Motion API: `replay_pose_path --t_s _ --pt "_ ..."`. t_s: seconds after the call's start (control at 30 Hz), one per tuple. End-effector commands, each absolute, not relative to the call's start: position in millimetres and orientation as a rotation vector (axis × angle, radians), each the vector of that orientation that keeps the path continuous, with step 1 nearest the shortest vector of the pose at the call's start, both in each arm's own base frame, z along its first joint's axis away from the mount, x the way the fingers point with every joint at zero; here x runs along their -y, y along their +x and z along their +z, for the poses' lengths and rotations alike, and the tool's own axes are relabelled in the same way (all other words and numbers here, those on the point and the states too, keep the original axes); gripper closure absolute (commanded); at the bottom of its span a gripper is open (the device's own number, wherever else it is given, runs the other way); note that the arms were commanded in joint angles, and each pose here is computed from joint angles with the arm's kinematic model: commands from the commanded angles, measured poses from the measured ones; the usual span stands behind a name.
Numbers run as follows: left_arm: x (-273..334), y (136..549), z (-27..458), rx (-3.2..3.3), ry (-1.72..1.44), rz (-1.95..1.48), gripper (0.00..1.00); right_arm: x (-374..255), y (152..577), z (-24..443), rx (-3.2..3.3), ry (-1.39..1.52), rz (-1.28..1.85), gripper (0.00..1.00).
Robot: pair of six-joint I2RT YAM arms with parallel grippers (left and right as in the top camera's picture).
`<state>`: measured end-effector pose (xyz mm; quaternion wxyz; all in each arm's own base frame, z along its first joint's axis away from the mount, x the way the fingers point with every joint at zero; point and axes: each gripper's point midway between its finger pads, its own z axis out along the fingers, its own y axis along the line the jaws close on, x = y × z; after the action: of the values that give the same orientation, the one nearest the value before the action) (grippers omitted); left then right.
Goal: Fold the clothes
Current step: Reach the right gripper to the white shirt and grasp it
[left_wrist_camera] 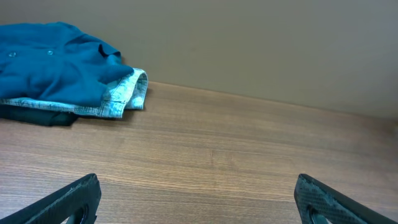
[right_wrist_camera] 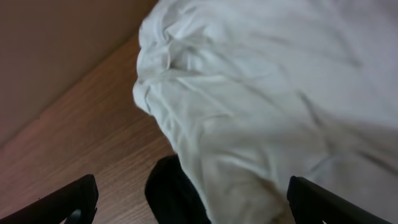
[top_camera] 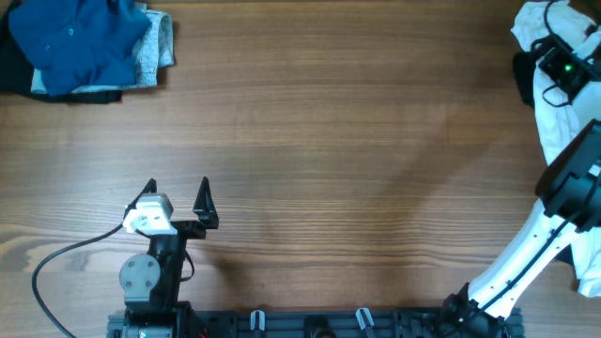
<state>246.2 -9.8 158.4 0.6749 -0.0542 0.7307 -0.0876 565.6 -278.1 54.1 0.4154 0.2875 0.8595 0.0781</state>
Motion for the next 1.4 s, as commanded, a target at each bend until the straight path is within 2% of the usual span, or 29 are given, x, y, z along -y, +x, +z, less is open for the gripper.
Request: replay_pose_path --t_s 0.0,0.6,0.77,0.93,1.13,1.27,1.37 --pt "13.2 246.0 156.2 -1.649 -0.090 -0.194 0.00 293.2 561.3 42.3 -2.165 0.805 0.088 0.02" --pt "13.1 246.0 156.1 -1.649 -0.090 -0.193 0.00 303.6 552.9 46.5 -2.155 0.903 0.036 0.01" --pt "13.1 246.0 156.2 -1.649 -0.090 -0.193 0.00 302.4 554.1 40.3 -2.157 0.907 0.040 0.07" --pt "13.1 246.0 156.2 -1.649 -0.090 -0.193 0.00 301.3 553.3 25.3 -2.175 0.918 0.046 0.09" --pt "13.1 246.0 156.2 -1.649 -0.090 -0.193 0.00 302.9 555.9 27.3 -2.162 0.908 0.041 0.21" --pt "13.1 246.0 156.1 -1.649 -0.090 -0.193 0.00 302.4 555.8 25.4 -2.165 0.909 0.042 0.32" --pt "13.2 246.0 156.1 -1.649 -0.090 -0.194 0.00 301.8 554.2 20.4 -2.176 0.916 0.045 0.47"
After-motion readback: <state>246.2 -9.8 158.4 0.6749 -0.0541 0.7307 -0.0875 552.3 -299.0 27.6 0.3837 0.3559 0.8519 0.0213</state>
